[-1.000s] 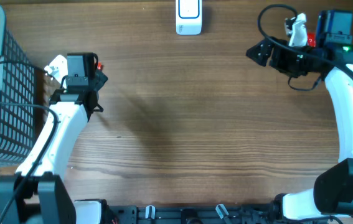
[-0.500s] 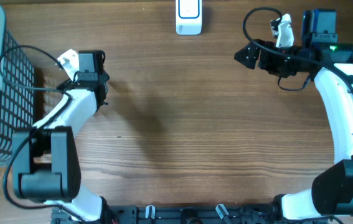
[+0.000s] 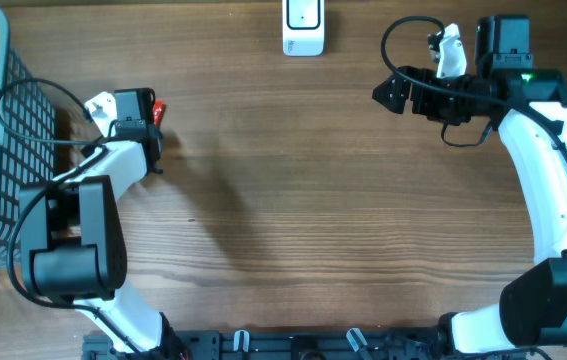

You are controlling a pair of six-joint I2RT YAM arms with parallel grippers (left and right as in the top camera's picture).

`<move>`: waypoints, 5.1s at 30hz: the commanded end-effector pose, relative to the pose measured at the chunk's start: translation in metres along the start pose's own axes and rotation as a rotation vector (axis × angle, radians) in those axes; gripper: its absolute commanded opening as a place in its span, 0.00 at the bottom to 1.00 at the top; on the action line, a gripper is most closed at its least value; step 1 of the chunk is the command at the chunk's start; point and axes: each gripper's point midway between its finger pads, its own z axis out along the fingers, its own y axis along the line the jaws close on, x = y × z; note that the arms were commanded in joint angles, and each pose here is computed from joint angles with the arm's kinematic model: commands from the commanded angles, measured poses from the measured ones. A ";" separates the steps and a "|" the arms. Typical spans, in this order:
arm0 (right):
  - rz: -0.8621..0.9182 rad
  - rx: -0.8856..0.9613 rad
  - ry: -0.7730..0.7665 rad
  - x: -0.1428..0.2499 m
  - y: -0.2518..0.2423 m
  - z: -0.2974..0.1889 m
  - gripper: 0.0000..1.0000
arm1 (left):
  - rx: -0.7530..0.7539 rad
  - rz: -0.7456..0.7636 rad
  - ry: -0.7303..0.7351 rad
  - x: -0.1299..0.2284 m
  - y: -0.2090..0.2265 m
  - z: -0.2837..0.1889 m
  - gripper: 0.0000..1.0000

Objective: Scan the item barcode
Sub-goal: 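Move the left gripper toward the red snack stick near the basket, then grasp the red snack stick with the left gripper and lift it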

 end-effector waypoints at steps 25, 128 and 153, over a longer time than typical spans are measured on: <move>0.007 0.020 0.053 0.013 -0.007 0.007 1.00 | 0.436 0.182 0.271 0.072 -0.088 -0.041 0.96; -0.596 -0.259 -0.060 0.132 0.190 0.348 0.68 | 0.264 -0.209 0.052 -0.003 0.104 -0.255 1.00; -0.567 -0.198 -0.096 0.124 0.193 0.349 0.04 | 0.274 -0.204 0.068 0.000 0.101 -0.256 1.00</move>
